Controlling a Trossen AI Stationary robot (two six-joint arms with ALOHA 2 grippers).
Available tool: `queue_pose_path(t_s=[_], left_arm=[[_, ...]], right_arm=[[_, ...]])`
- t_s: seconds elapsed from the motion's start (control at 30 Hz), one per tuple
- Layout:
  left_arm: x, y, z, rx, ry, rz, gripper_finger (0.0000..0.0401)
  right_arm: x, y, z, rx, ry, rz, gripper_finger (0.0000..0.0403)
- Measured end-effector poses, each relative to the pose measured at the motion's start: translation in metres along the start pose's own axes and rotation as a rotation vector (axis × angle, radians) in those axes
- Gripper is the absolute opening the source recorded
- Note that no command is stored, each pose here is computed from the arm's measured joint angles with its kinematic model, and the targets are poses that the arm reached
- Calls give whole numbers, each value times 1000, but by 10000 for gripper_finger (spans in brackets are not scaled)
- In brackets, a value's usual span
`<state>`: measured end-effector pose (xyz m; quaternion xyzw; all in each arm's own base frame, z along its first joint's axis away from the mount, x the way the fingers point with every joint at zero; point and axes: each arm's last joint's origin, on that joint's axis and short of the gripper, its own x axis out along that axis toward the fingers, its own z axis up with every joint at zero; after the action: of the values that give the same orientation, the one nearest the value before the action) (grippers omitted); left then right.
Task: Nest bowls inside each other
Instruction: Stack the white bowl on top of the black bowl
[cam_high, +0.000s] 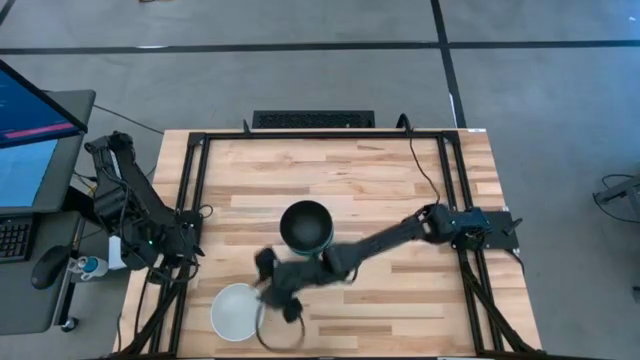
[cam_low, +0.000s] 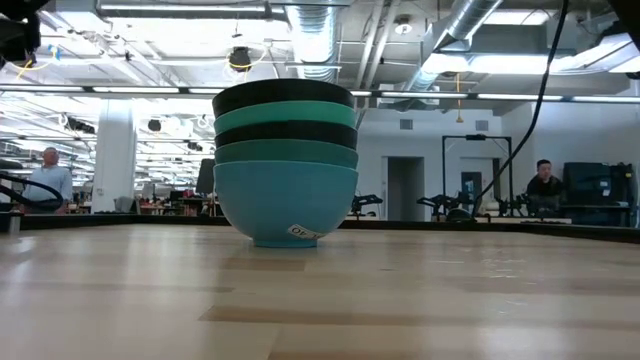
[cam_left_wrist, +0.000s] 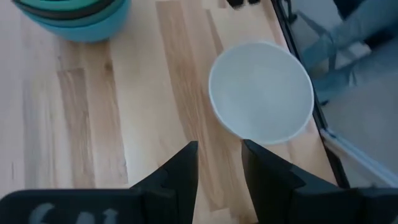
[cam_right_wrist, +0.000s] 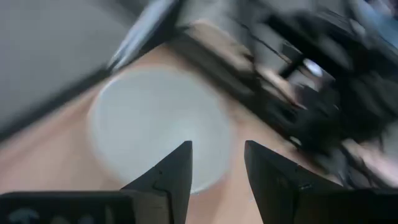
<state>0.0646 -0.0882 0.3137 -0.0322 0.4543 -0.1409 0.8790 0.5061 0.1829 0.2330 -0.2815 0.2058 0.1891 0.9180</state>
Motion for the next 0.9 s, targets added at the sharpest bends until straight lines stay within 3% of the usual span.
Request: queue_pose_path(t_s=[0.07,0.13,0.23,0.43,0.6,0.77,0.9], left_arm=[[0,0,1,-41,-14,11,114],[1,-1,1,-90,-22,12,114],[4,-4,3,-130,-20,21,114],[20,-15,12,-162,-96,126,114],[49,-28,10,-230,-90,98,114],[83,-34,-1,-384,-129,-10,114],[93,-32,-7,-501,-128,-10,114]], right_arm=[[-16,-20,8,148,-29,-33,170],[-33,-34,17,223,-55,-21,170],[-61,-46,36,264,-134,12,170],[-131,-65,76,293,-251,-36,170],[-136,-59,64,342,-96,30,170],[-135,-49,64,415,-86,149,170],[-134,-40,63,440,-39,172,170]])
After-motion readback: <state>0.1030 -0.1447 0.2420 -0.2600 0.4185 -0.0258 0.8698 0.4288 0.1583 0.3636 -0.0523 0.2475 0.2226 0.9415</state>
